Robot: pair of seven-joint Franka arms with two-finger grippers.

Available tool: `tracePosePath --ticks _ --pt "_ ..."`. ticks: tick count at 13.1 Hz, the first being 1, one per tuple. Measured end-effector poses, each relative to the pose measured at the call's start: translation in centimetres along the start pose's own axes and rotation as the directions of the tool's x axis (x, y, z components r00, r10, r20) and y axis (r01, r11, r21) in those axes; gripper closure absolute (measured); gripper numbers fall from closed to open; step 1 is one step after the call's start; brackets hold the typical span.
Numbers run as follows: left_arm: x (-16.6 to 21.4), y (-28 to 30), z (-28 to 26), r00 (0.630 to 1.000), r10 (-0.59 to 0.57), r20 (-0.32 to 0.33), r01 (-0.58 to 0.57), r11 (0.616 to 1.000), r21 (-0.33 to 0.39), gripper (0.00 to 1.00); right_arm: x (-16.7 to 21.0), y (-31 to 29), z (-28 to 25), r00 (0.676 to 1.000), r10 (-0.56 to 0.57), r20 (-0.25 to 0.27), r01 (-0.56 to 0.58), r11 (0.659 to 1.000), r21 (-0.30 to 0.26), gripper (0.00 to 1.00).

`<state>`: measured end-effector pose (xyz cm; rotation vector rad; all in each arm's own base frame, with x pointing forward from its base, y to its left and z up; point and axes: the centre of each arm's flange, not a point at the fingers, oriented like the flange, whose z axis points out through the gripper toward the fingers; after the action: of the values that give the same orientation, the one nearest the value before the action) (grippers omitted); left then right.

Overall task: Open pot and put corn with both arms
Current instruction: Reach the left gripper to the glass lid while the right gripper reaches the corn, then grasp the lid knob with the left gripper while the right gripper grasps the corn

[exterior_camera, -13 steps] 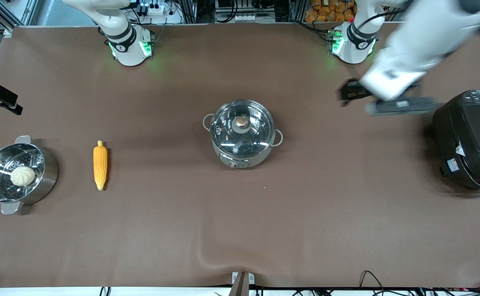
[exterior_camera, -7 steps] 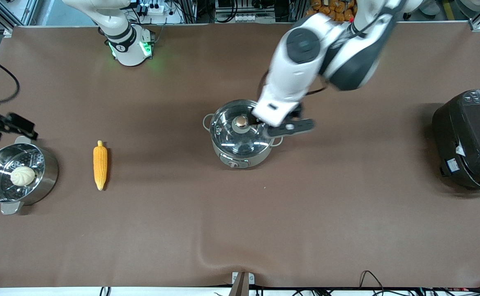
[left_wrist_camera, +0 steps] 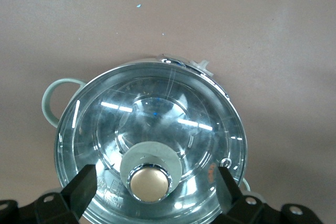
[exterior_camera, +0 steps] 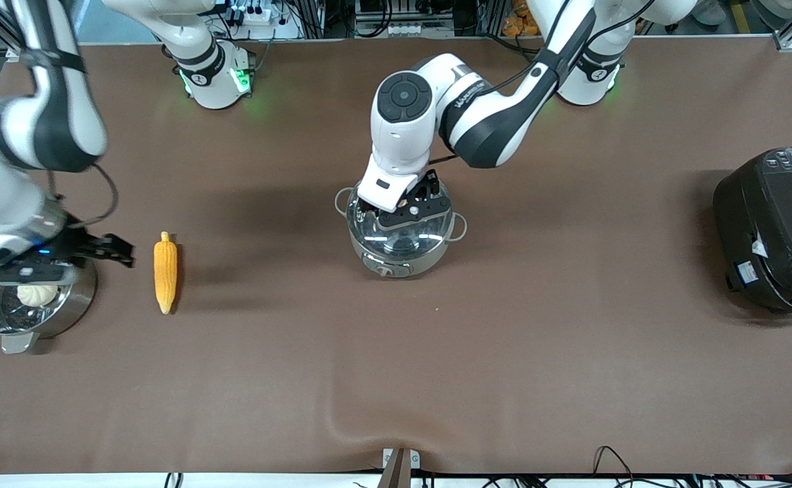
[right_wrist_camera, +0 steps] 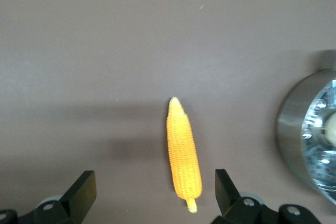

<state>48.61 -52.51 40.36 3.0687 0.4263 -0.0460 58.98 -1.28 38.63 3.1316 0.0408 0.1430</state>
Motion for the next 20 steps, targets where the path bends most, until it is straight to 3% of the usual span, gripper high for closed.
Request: tracePosePath --ticks 3,9,13,14,15,18,20 --pt "-0.3 -0.2 1.2 1.000 0.003 0.012 -0.003 1.000 0.023 0.00 -3.2 -0.6 8.0 0.999 -0.045 -0.006 0.045 0.999 -0.003 0.00" --pt "-1.7 -0.4 4.8 0.999 0.018 0.042 -0.022 0.997 0.079 0.00 -5.5 2.3 15.5 0.993 -0.090 0.082 0.090 0.996 -0.002 0.00" --pt "-2.1 -0.2 5.9 0.998 0.024 0.049 -0.028 0.996 0.089 0.03 -5.7 3.7 18.3 0.989 -0.141 0.035 0.142 0.990 -0.015 0.00" --pt "-2.1 -0.2 6.2 0.998 0.024 0.052 -0.028 0.995 0.092 0.11 -6.0 3.6 19.3 0.989 -0.143 0.022 0.143 0.989 -0.019 0.00" --pt "-2.1 -0.2 6.4 0.998 0.024 0.053 -0.029 0.995 0.095 0.19 -6.3 3.5 20.3 0.989 -0.144 0.016 0.145 0.989 -0.021 0.07" --pt "-2.1 -0.2 6.6 0.998 0.024 0.055 -0.029 0.995 0.096 0.23 -6.5 3.7 20.8 0.990 -0.142 0.019 0.142 0.990 -0.022 0.42" --pt "-2.2 0.0 6.3 0.998 0.027 0.052 -0.031 0.996 0.088 0.41 -6.0 3.7 19.1 0.989 -0.141 0.050 0.142 0.990 -0.011 0.56"
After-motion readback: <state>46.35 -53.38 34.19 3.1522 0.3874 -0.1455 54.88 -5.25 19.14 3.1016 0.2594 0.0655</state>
